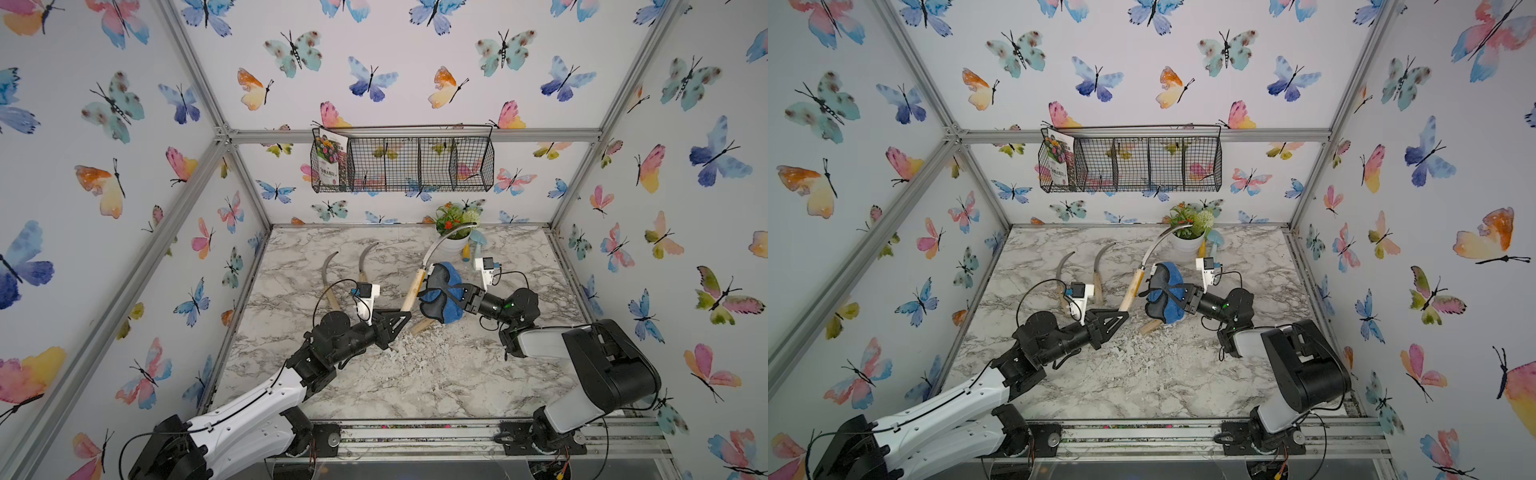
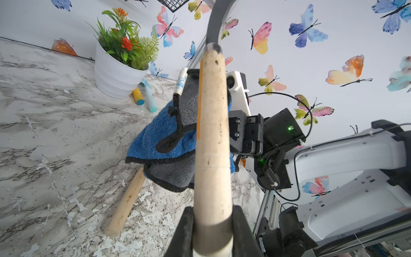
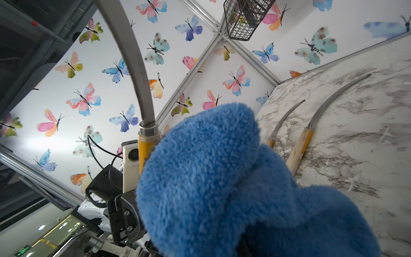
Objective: Wipe small sickles with rags
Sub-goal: Wipe the small sickle.
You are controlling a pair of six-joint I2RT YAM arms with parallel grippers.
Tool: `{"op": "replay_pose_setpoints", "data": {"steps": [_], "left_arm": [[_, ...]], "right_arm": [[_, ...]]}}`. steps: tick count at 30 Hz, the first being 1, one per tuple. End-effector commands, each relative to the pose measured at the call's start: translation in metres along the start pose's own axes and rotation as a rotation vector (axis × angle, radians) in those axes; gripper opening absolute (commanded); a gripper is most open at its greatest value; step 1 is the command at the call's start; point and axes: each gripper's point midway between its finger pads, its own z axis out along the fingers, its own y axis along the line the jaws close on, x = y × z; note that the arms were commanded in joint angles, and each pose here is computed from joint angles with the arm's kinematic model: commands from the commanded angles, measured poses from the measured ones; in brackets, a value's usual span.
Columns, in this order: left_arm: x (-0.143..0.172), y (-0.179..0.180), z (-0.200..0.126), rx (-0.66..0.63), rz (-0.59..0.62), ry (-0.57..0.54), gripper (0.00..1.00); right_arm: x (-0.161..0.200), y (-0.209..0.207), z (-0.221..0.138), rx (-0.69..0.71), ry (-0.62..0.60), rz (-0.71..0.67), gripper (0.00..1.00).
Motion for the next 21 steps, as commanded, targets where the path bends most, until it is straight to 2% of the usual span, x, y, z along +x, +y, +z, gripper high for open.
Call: {"op": "replay_pose_setpoints", "data": {"steps": [1,5,14,21], "left_arm": [[0.014,-0.004,0.000,0.058,0.026,0.034,0.00],[0.023,0.006,-0.001,0.033,0.027,0.039,0.00],[0.034,0.023,0.012,-0.012,0.024,0.078,0.00],[0.040,0.026,0.013,-0.009,0.016,0.093,0.00]], "right_arm": [[-0.004,0.030,0.003,-0.163,0.035,-0.032,0.02],[-0.004,0.028,0.008,-0.193,0.055,0.003,0.02],[-0.009,0.050,0.005,-0.227,0.052,-0.039,0.02],[-0.029,0.064,0.004,-0.250,0.018,-0.079,0.02]]}}
